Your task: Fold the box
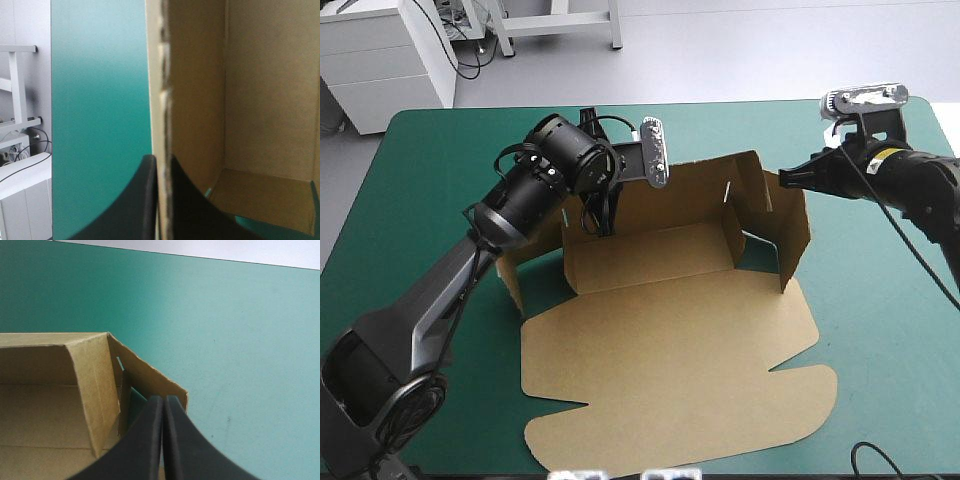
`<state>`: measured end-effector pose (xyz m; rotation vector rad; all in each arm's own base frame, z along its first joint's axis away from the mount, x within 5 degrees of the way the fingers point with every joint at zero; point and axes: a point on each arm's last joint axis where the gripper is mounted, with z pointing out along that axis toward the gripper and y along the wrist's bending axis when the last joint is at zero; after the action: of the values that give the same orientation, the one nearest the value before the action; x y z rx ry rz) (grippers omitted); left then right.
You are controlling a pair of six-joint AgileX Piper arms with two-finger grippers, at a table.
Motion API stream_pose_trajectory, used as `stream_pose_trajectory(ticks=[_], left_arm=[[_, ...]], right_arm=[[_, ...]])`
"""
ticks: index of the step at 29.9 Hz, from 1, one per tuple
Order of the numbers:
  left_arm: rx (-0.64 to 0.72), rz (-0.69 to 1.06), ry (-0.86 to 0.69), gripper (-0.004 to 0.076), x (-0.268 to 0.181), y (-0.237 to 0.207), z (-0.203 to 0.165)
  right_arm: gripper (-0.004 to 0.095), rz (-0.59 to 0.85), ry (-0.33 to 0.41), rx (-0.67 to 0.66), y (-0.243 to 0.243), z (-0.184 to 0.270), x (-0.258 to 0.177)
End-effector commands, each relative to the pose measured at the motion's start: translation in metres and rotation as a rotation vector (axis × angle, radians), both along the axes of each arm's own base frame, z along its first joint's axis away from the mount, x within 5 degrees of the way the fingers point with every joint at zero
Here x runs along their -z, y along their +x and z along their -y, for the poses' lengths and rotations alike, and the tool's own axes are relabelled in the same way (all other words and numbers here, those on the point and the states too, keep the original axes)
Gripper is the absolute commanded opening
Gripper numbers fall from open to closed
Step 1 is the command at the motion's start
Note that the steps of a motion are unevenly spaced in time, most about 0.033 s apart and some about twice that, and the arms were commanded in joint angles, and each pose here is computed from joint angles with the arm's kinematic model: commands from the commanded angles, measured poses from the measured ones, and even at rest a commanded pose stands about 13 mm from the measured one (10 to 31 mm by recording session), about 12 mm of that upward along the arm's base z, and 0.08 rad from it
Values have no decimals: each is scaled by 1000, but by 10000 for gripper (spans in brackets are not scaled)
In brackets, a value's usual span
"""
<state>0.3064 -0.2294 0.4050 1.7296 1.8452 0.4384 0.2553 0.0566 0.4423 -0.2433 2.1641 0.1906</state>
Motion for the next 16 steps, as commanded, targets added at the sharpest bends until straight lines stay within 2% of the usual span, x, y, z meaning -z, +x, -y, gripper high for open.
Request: stream_pose_trajectory(ticks=[1, 12, 16], left_arm=[[11, 91, -55, -8, -20, -4, -2], [30, 118, -46, -8, 6, 4, 7], [3, 189, 8, -8, 19, -3, 20]], right_arm=[[0, 119, 18, 3, -6, 1, -21], [0, 118, 20, 4, -6, 1, -20], [0, 128, 13, 5, -5, 2, -21]])
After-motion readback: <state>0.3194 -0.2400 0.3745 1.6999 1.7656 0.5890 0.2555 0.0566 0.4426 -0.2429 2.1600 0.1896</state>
